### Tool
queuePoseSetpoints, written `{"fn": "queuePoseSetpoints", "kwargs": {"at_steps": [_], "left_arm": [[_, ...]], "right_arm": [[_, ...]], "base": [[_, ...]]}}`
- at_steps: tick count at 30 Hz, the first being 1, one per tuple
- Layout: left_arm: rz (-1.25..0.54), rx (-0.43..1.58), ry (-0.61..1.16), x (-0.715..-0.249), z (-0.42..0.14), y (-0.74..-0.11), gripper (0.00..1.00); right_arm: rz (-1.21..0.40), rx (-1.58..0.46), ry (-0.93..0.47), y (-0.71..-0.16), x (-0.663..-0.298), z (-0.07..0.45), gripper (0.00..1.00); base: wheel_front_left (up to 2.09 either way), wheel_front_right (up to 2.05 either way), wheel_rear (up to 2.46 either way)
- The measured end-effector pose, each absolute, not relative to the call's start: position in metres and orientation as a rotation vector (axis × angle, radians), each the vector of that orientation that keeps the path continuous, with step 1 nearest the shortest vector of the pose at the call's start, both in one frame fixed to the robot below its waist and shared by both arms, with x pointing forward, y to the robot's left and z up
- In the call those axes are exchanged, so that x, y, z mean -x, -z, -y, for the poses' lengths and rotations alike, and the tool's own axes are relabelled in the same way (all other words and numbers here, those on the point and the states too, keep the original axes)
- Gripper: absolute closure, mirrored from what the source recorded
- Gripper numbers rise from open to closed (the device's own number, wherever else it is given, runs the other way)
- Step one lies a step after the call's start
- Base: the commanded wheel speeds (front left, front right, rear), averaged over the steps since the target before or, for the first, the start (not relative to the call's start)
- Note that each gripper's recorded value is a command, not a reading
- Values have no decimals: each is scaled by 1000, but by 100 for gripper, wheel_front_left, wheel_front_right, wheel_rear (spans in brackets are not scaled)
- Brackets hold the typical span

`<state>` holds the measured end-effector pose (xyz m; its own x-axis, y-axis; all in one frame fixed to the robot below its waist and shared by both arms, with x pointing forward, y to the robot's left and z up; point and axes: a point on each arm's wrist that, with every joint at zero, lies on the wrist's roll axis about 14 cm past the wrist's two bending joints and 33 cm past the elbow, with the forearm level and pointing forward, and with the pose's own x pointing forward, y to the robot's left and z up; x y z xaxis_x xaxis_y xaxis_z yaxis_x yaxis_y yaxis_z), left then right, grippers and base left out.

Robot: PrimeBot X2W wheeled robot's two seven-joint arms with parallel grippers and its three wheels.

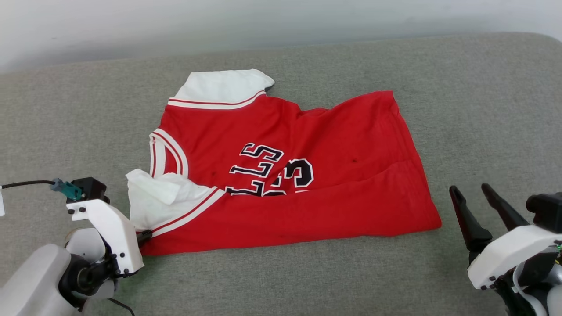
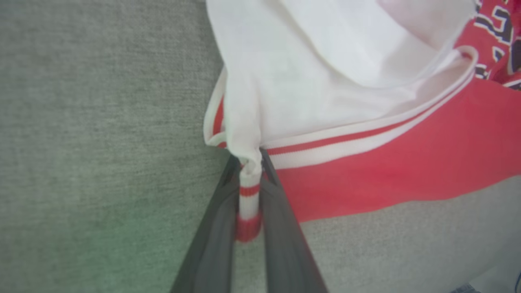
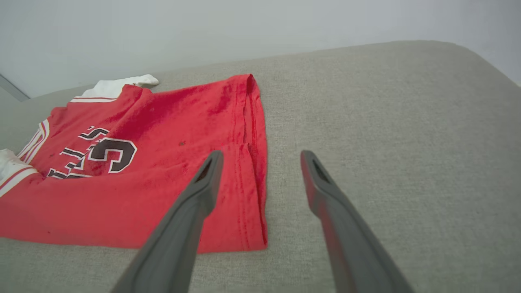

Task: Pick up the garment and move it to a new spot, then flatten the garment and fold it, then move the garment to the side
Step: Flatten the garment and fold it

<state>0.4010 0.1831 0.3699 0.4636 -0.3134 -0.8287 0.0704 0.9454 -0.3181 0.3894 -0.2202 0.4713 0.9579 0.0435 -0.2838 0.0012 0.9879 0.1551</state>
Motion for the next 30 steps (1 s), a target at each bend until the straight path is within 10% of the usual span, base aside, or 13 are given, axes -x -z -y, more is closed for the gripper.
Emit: {"fn": "queuePoseSetpoints", "kwargs": {"at_steps": [23, 24, 25, 30], "left_arm": [[-847, 256, 266, -422, -179, -410, 100], [-847, 258, 263, -422, -179, -409, 100], [-850, 262, 263, -421, -179, -408, 100], [-836, 281, 262, -419, -177, -412, 100]], "right_arm": [[-1053, -248, -216, -366, -411, 171, 3], [-1060, -254, -223, -365, -412, 170, 70], [-1061, -265, -229, -366, -412, 168, 100], [-1049, -271, -267, -372, -411, 157, 100]], "base": [[0, 0, 0], [0, 0, 0], [0, 0, 0], [0, 0, 0]]}}
